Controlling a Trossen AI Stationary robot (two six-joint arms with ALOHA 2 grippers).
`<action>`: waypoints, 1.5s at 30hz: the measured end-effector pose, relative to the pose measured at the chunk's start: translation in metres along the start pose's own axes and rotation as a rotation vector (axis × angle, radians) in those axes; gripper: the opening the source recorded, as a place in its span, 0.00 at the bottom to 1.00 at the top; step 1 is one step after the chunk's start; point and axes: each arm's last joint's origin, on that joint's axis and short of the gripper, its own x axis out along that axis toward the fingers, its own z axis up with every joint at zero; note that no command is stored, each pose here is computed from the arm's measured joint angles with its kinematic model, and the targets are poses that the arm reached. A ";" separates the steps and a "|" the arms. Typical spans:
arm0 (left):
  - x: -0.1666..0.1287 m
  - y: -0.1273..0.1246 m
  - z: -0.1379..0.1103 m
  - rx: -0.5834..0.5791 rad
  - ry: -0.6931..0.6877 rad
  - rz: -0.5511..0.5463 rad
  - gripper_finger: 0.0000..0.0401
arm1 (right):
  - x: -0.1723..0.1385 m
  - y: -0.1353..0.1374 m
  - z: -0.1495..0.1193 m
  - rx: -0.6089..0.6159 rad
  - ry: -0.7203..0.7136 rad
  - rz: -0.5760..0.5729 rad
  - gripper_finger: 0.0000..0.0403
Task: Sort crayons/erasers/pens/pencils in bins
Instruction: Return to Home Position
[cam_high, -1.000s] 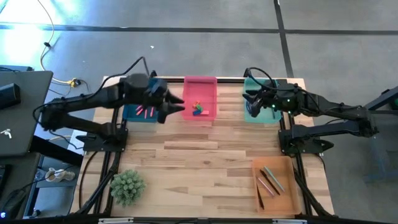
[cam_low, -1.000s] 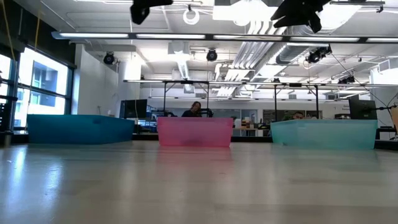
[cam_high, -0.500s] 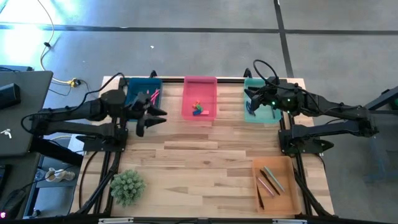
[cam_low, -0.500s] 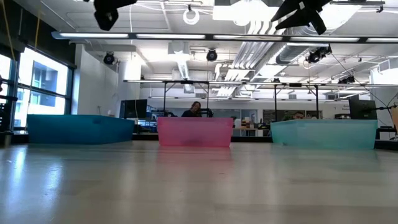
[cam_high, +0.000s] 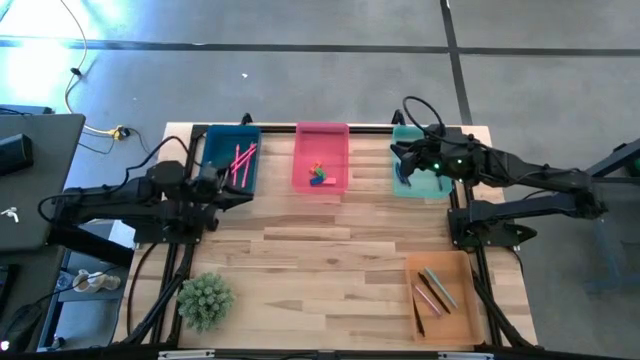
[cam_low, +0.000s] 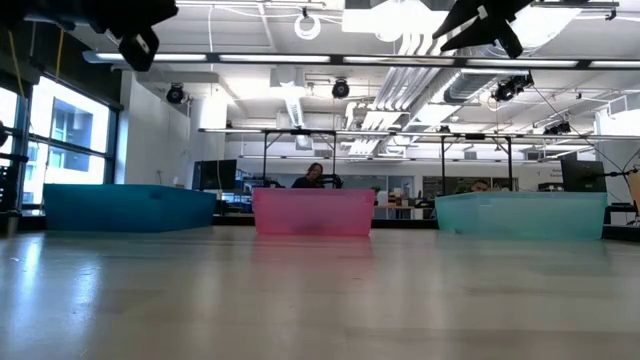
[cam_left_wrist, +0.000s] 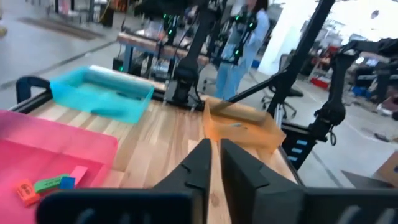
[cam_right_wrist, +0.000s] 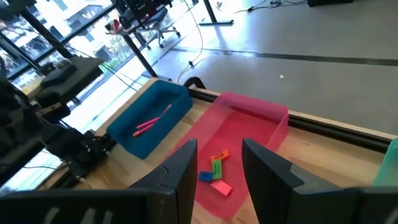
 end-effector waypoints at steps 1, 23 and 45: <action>-0.002 0.000 -0.003 0.002 -0.011 -0.005 0.04 | 0.002 0.000 -0.001 -0.003 0.005 -0.004 0.29; -0.023 0.012 -0.058 -0.060 -0.180 -0.028 0.00 | -0.004 -0.005 -0.002 -0.223 0.033 -0.014 0.29; -0.009 0.026 -0.095 -0.206 -0.165 0.044 0.00 | -0.081 -0.066 -0.032 -0.206 -0.055 0.069 0.29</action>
